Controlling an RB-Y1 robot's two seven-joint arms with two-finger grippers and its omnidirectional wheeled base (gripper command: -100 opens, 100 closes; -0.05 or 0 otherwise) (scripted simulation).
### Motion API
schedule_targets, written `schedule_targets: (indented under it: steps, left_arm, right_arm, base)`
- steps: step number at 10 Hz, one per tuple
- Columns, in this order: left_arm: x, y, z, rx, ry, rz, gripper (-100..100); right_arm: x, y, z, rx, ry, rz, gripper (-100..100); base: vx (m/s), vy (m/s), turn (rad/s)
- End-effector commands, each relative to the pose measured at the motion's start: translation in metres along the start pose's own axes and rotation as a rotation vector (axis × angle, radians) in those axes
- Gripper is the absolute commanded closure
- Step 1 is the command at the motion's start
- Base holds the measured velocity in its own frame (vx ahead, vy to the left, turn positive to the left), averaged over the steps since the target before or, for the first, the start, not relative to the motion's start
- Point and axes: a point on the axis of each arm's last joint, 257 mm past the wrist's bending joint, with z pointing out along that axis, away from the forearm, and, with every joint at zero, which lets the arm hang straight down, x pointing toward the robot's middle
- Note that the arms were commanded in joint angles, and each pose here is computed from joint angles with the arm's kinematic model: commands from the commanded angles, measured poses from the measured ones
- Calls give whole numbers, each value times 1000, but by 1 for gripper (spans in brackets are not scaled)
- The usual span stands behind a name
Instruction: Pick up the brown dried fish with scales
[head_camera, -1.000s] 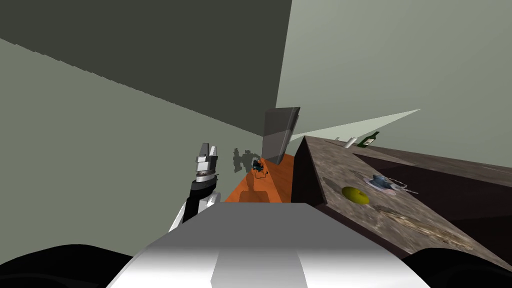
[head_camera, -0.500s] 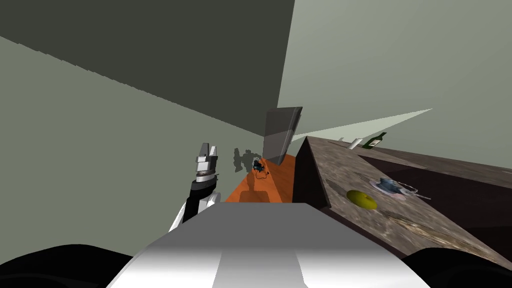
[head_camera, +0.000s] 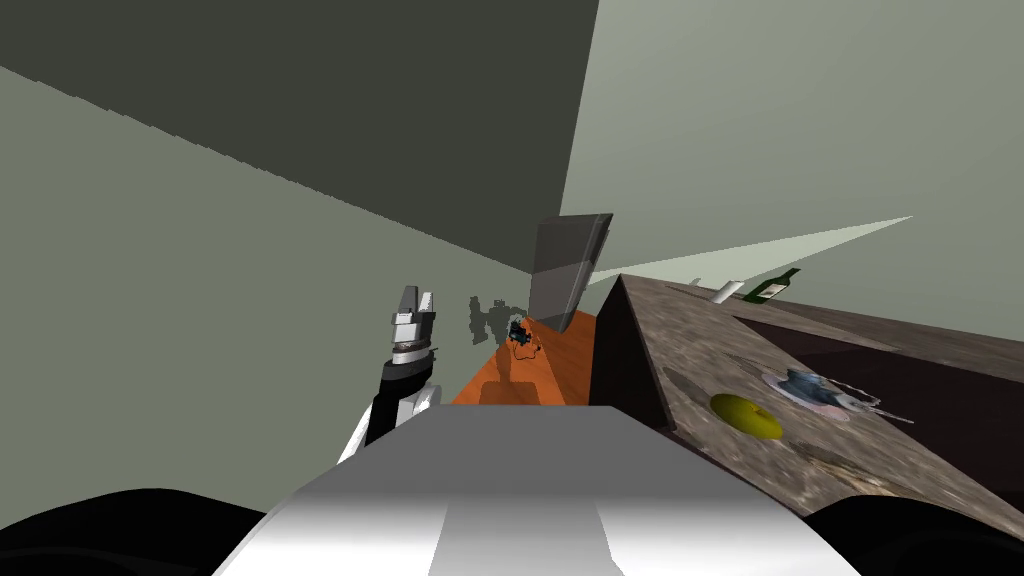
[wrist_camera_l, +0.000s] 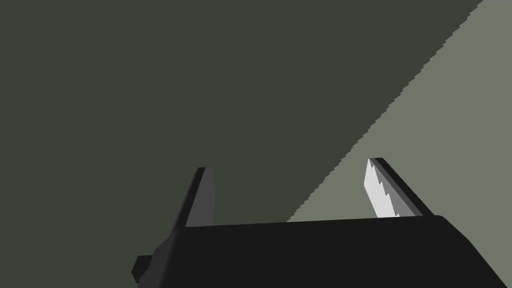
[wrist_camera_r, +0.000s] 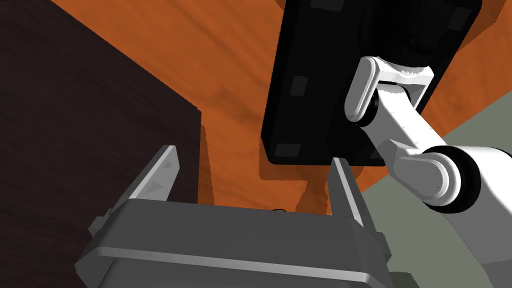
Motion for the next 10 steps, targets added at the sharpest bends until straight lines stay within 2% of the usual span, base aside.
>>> schedule_targets:
  steps: [1,2,3,4,5,7,8,10]
  left_arm:
    - [0,0,0,0,0,0,0]
    - [0,0,0,0,0,0,0]
    - [0,0,0,0,0,0,0]
    - [0,0,0,0,0,0,0]
    - [0,0,0,0,0,0,0]
    - [0,0,0,0,0,0,0]
    - [0,0,0,0,0,0,0]
    - [0,0,0,0,0,0,0]
  right_arm:
    - [12,-33,-26,53,65,-74,-100]
    - [19,-50,-38,90,89,-77,-100]
    - [19,-50,-38,90,89,-77,-100]
    - [24,-75,-65,131,141,-150,-100]
    - [30,-86,-73,157,157,-149,-100]
    - [31,-89,-76,165,162,-149,-100]
    - [34,-116,-106,213,215,-218,-100]
    - [37,-123,-113,232,227,-217,-100]
  base:
    - [27,-5,101]
    - [31,-10,54]
    - [14,-9,-13]
    - [25,-17,70]
    - [25,-21,59]
    - [9,-4,-3]
    - [27,-11,69]
    - [17,-19,30]
